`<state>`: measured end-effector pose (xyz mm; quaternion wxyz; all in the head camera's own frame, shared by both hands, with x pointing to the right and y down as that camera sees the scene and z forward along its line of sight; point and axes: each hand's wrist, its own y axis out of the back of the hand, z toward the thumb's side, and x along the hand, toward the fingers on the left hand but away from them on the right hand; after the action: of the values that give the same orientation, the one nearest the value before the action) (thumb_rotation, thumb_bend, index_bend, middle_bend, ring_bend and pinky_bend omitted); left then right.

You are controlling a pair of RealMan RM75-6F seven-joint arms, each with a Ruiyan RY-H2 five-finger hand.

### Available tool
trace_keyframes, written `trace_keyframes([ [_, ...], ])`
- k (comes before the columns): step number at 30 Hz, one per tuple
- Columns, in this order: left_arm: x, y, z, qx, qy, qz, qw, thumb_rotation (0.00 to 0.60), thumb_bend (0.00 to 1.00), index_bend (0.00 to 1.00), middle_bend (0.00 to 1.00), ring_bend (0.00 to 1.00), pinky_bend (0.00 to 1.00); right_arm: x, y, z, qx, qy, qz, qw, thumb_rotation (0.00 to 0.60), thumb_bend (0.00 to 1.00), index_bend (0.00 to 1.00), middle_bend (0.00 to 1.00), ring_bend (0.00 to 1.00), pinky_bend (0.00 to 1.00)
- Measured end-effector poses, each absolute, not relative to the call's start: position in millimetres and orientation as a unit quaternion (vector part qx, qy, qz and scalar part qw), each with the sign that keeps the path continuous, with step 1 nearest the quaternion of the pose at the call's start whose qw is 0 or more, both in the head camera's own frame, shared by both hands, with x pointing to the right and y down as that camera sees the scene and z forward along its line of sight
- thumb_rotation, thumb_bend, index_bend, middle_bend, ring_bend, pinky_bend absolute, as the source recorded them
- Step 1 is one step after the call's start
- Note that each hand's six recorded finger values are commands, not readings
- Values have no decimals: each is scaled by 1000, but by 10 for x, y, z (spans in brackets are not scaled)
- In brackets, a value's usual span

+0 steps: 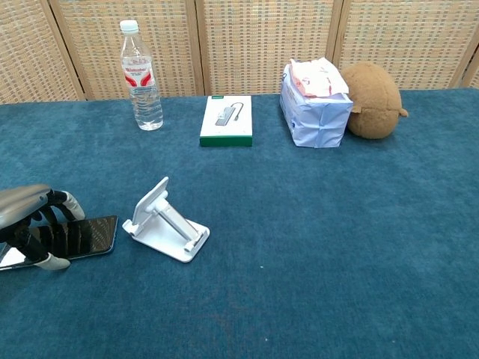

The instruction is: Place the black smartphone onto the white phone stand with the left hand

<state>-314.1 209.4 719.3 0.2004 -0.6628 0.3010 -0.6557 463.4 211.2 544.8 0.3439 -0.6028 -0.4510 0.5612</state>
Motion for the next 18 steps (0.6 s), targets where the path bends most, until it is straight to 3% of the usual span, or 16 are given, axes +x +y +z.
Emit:
trace_keyframes([
  [4,-3127,2102,7202,-664,298,-656,199,600,198,351,312,297,256,4634,2112,5447,-603,-451,561,344,600,0,0,0,0,0],
  [10,-3138,2088,7206,-659,301,-657,207,600,228,492,427,494,419,4638,2112,5443,-603,-452,560,343,600,0,0,0,0,0],
  [18,-3152,2036,7158,-660,330,-641,214,600,229,511,435,502,420,4637,2112,5447,-604,-452,561,343,600,0,0,0,0,0],
])
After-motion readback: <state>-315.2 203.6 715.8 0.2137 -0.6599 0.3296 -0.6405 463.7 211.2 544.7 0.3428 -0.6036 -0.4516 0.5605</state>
